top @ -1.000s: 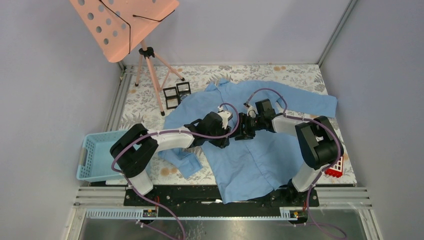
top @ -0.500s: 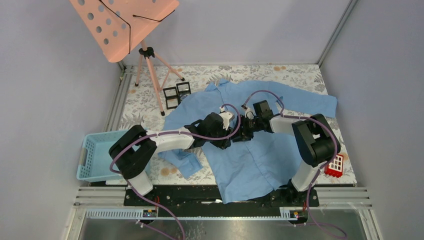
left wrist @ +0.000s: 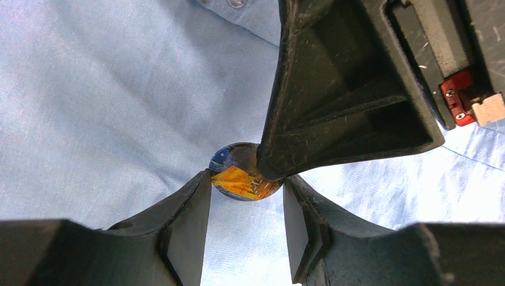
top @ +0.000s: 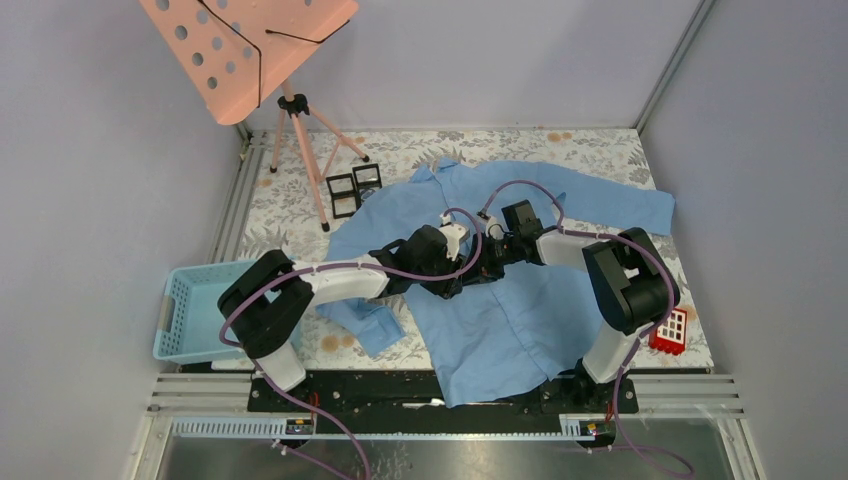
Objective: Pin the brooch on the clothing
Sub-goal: Pick up the brooch from the center of the board.
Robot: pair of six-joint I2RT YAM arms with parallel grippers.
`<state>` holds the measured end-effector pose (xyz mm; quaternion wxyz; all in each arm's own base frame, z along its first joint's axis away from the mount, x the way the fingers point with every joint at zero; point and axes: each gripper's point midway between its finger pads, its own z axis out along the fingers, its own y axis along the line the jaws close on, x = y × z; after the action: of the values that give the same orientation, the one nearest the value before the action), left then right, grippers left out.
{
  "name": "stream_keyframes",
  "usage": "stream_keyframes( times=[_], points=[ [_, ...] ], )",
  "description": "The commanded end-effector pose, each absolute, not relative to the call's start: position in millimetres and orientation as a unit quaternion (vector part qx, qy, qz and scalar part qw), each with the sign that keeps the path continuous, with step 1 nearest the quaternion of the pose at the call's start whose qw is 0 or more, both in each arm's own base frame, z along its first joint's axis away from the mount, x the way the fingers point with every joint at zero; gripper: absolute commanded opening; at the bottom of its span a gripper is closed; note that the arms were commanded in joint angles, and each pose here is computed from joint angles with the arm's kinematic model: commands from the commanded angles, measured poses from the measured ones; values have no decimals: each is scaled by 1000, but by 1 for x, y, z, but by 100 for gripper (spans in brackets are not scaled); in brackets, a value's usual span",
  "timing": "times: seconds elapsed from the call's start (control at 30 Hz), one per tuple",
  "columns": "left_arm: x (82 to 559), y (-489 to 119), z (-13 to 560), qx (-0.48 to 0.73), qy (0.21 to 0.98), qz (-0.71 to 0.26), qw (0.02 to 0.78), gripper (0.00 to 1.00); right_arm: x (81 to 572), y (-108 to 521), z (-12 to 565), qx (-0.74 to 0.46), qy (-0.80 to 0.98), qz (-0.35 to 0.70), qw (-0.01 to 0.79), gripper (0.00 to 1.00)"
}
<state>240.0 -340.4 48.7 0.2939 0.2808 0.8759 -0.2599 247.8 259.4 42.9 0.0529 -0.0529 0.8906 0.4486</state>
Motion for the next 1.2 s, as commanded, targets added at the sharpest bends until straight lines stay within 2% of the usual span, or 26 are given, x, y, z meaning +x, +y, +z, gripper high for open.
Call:
stream_keyframes(
  times=[0.0,0.4,0.93,1.03,1.17],
  points=[
    [248,-359,85,291,847,-293,335,41,245,268,56,-76,878,469,54,24],
    [250,-359,91,291,843,-294,343,41,240,275,61,-98,867,484,57,23],
    [250,-358,98,290,839,-299,350,41,241,279,55,-105,873,474,54,29],
    [250,-359,97,291,839,-299,350,41,238,281,57,-107,869,480,50,24],
    [250,-358,95,289,842,-295,348,43,240,278,57,-104,875,469,62,3]
  ],
)
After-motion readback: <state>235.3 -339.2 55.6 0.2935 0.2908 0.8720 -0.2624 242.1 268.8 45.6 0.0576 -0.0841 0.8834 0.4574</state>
